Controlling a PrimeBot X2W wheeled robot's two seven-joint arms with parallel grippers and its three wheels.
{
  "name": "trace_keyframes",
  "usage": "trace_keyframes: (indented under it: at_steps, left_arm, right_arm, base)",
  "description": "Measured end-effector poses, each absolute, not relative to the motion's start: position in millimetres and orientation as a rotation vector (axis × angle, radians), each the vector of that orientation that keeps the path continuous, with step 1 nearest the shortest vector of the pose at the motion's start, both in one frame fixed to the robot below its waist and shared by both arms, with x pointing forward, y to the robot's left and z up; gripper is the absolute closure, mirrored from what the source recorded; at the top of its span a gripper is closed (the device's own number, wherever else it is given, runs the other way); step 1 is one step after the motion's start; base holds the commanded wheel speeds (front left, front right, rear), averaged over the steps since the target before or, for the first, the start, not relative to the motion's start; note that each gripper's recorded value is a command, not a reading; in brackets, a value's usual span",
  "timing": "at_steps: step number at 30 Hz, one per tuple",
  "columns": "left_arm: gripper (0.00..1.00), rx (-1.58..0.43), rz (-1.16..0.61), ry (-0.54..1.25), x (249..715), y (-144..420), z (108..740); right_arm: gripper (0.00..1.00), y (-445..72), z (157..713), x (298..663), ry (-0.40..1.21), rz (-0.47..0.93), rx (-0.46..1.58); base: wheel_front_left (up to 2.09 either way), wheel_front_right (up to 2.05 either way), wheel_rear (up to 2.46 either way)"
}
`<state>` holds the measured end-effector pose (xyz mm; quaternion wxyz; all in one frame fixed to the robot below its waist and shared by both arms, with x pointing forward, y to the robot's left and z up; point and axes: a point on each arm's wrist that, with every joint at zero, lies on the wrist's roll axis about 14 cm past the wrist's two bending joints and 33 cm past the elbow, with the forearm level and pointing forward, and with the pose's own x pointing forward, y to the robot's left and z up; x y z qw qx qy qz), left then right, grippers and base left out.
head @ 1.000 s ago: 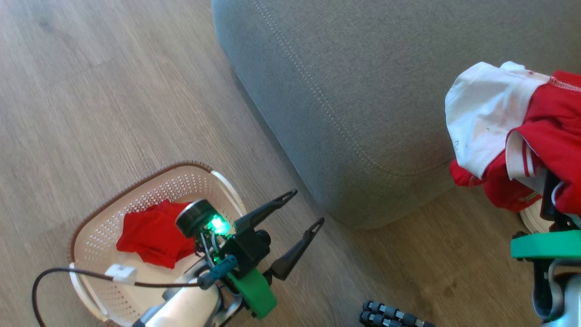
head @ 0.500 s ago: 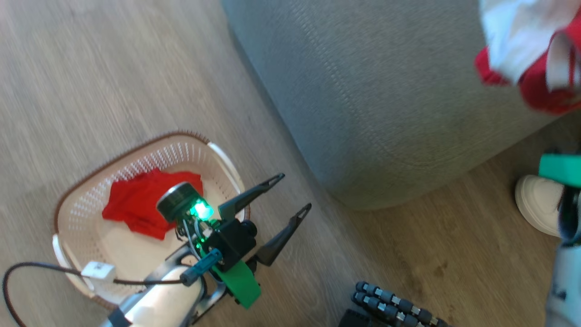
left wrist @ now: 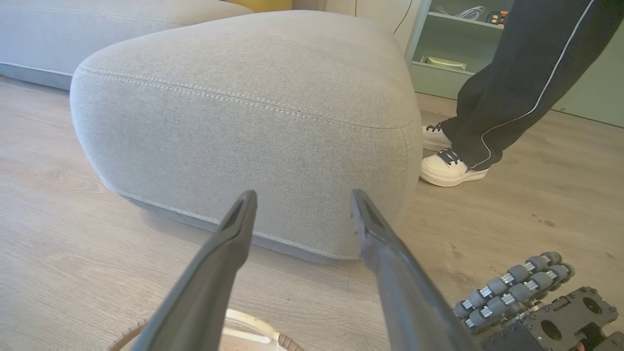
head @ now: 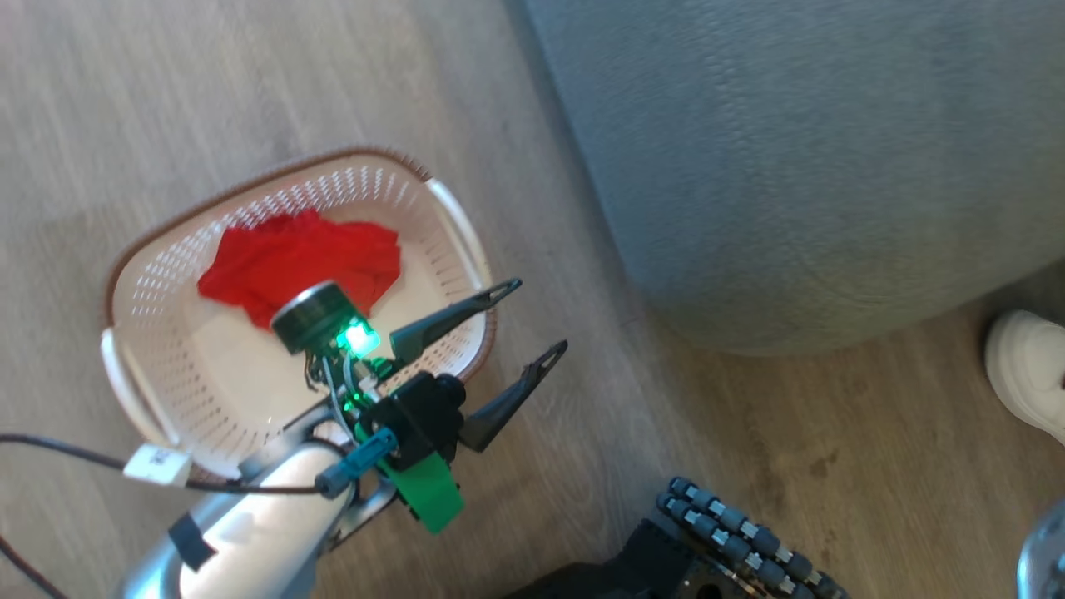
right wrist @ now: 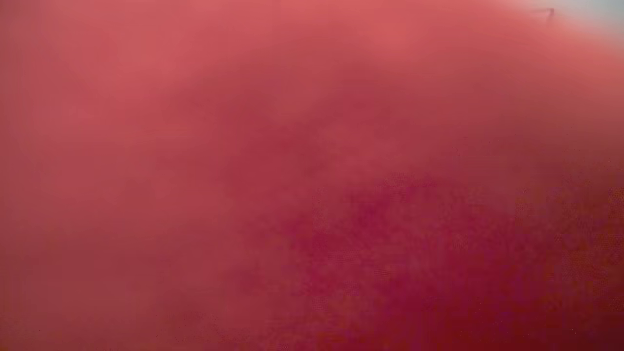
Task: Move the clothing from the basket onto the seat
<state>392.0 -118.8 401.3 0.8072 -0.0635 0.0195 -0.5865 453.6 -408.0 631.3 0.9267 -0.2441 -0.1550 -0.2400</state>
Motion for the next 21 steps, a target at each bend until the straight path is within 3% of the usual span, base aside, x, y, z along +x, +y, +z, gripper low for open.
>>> trace_keyframes:
  at_steps: [7,11,21]
  left_arm:
    - [0.0,-0.13,-1.198,0.054,410,-103,388]
    - [0.0,-0.137,-1.185,0.095,407,-94,374]
    - [0.0,-0.137,-1.144,0.131,413,-80,360]
  right_arm:
    - [1.0,-439,595,501,-0.248,-0.539,-0.394]
    - [1.0,-469,548,520,-0.122,-0.604,-0.297]
    - [1.0,-488,458,523,0.109,-0.692,-0.165]
  base:
    - [0.0,0.0,0.0]
    - [0.0,0.0,0.0]
    - [0.0,0.0,0.0]
